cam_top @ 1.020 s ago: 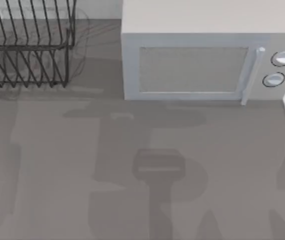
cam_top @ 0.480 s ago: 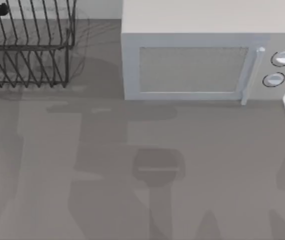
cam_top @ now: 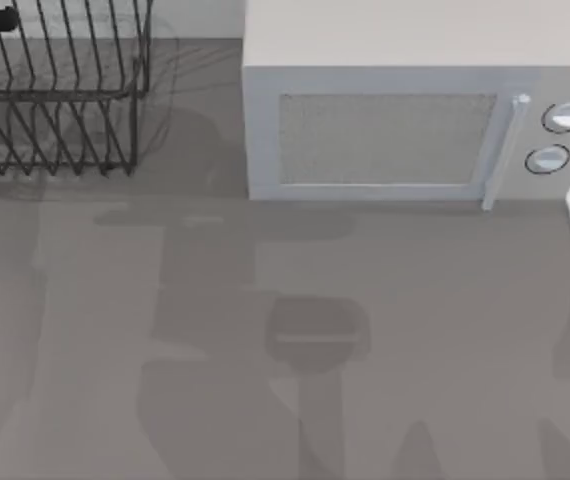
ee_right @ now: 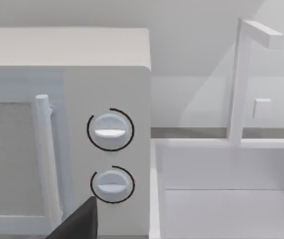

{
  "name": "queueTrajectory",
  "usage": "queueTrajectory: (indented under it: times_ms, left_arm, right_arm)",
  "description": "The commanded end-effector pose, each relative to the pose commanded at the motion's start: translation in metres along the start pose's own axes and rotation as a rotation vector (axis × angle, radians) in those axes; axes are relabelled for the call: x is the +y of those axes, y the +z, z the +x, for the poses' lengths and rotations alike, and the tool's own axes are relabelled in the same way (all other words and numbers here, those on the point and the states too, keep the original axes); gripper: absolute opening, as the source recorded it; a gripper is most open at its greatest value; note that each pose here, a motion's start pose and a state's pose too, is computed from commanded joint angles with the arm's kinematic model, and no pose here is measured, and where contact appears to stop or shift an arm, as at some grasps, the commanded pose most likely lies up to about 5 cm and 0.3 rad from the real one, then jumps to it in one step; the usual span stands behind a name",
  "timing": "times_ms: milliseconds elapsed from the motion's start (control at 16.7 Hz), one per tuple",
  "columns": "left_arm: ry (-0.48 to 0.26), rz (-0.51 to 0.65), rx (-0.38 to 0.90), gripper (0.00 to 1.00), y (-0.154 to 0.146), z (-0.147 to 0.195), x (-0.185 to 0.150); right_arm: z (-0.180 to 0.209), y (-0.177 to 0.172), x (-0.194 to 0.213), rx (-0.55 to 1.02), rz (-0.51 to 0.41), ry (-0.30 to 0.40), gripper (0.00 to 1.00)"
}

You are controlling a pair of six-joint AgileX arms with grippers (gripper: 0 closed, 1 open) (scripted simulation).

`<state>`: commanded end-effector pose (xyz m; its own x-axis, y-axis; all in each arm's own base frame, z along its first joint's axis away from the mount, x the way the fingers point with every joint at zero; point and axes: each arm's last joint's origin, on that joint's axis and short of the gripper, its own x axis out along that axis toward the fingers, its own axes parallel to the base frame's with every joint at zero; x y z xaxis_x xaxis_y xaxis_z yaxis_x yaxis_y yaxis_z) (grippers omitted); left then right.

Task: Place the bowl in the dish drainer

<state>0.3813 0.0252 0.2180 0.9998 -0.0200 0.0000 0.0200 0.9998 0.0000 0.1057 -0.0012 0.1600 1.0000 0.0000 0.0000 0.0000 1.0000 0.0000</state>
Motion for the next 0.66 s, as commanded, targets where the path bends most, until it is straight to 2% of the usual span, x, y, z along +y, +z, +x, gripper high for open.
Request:
queueTrajectory:
  times_ms: [300,660]
  left_arm:
    - [0.0,0.0,0.0,0.98,0.0,0.0,0.0]
    - [0.0,0.0,0.0,1.0,0.0,0.0,0.0]
  right_arm:
    - [0.0,0.0,0.0,0.0,0.0,0.0,1.0]
    - [0.0,0.0,0.0,0.0,0.0,0.0,1.0]
